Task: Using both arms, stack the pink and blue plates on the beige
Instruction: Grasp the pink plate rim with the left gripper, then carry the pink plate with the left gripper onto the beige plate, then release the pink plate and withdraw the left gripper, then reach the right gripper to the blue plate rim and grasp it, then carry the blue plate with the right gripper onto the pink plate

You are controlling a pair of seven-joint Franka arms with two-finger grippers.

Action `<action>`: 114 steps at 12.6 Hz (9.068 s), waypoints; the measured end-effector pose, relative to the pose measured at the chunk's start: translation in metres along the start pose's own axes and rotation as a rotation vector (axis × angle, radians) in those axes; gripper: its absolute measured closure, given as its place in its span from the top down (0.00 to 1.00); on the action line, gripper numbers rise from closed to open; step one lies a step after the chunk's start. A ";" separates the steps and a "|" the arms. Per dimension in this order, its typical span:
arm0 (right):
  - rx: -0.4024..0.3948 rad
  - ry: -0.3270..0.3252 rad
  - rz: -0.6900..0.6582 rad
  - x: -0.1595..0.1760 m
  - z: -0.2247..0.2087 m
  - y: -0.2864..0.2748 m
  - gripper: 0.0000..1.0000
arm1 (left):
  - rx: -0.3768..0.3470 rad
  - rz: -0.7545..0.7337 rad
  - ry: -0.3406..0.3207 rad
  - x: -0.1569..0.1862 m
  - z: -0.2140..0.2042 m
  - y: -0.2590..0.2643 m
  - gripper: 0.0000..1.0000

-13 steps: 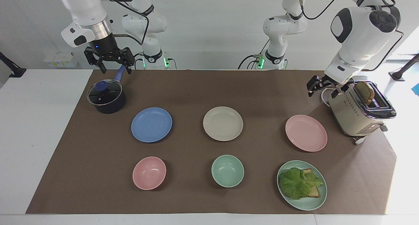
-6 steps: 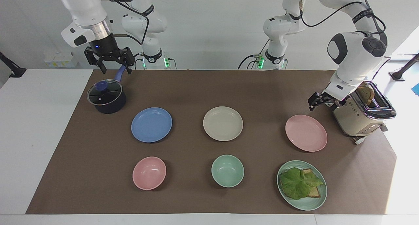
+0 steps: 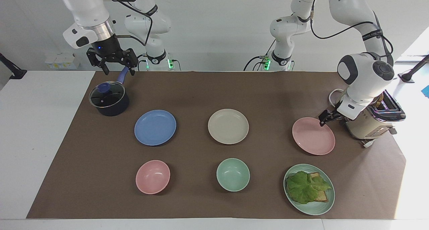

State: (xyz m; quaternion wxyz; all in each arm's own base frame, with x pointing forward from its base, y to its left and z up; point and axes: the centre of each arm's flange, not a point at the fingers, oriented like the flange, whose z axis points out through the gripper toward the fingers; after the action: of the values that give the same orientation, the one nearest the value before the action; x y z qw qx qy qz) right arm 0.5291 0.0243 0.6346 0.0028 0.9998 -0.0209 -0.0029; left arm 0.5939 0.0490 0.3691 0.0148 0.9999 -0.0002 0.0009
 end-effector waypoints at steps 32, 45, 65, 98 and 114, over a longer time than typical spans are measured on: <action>0.000 0.000 0.000 0.000 0.000 0.000 1.00 | -0.038 -0.066 -0.281 -0.007 -0.030 0.029 0.05; 0.000 0.000 0.001 -0.002 -0.001 0.001 1.00 | -0.124 -0.186 -0.192 -0.060 -0.004 0.314 0.05; 0.008 0.093 0.025 0.030 0.069 0.013 1.00 | 0.004 0.055 0.048 0.013 -0.118 0.152 1.00; 0.184 0.008 -0.016 0.038 0.323 0.044 0.05 | 0.028 0.046 0.038 -0.003 -0.201 0.116 1.00; 0.253 0.114 -0.015 0.024 0.251 -0.211 0.05 | 0.028 0.046 0.038 -0.003 -0.200 0.116 1.00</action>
State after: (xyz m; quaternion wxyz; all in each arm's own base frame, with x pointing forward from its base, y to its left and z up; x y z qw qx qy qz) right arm 0.5603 0.2328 0.3825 -0.1219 0.9908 -0.0132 0.0564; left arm 0.5908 -0.0609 0.5730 0.0010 0.9995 -0.0228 0.0201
